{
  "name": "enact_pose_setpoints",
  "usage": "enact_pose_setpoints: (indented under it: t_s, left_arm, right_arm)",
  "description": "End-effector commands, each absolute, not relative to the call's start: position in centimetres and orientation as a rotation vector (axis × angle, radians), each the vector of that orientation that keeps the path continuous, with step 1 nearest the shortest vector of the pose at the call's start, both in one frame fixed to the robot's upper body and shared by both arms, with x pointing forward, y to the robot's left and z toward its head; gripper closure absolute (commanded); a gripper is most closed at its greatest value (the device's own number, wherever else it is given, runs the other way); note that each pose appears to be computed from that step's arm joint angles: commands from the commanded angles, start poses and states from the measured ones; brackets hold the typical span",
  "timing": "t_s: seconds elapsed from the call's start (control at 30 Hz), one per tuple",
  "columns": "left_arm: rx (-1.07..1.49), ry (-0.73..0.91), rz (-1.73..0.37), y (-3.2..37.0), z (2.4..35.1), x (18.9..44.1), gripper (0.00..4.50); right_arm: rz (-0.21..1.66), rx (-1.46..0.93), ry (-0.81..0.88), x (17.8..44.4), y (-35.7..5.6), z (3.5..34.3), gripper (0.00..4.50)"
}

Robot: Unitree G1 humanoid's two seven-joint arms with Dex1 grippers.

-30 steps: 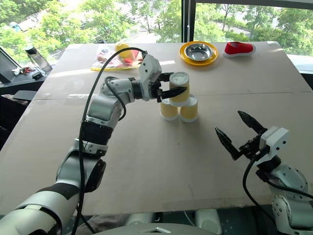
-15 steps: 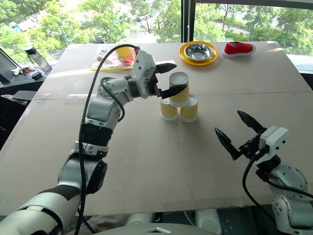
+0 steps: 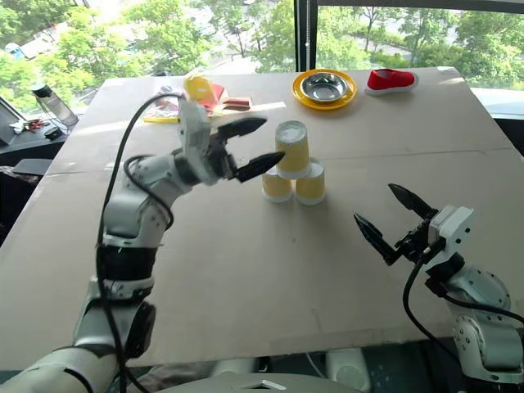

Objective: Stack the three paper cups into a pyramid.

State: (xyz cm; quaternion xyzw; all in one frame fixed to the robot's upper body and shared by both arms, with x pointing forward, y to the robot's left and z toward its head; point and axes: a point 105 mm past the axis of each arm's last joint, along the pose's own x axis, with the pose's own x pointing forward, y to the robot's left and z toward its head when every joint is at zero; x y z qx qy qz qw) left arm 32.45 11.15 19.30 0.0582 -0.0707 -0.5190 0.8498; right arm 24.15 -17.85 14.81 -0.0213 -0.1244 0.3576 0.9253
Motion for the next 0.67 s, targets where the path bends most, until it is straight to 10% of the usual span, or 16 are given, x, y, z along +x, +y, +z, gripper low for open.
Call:
enact_pose_setpoints:
  t_s: [0.03, 0.4, 0.67]
  left_arm:
    - [0.152, -0.128, -1.074, 12.8, 19.7, 30.1, 0.05]
    - [0.166, 0.206, -0.809, 16.6, 9.3, 23.0, 0.05]
    - [0.145, 0.222, -0.736, 16.3, 7.4, 22.1, 0.05]
  right_arm:
    - [0.77, -0.051, -0.242, 23.6, -18.3, 14.3, 0.0]
    - [0.828, -0.121, -0.024, 22.8, -20.3, 8.9, 0.0]
    - [0.82, -0.116, 0.008, 23.5, -20.7, 8.1, 0.0]
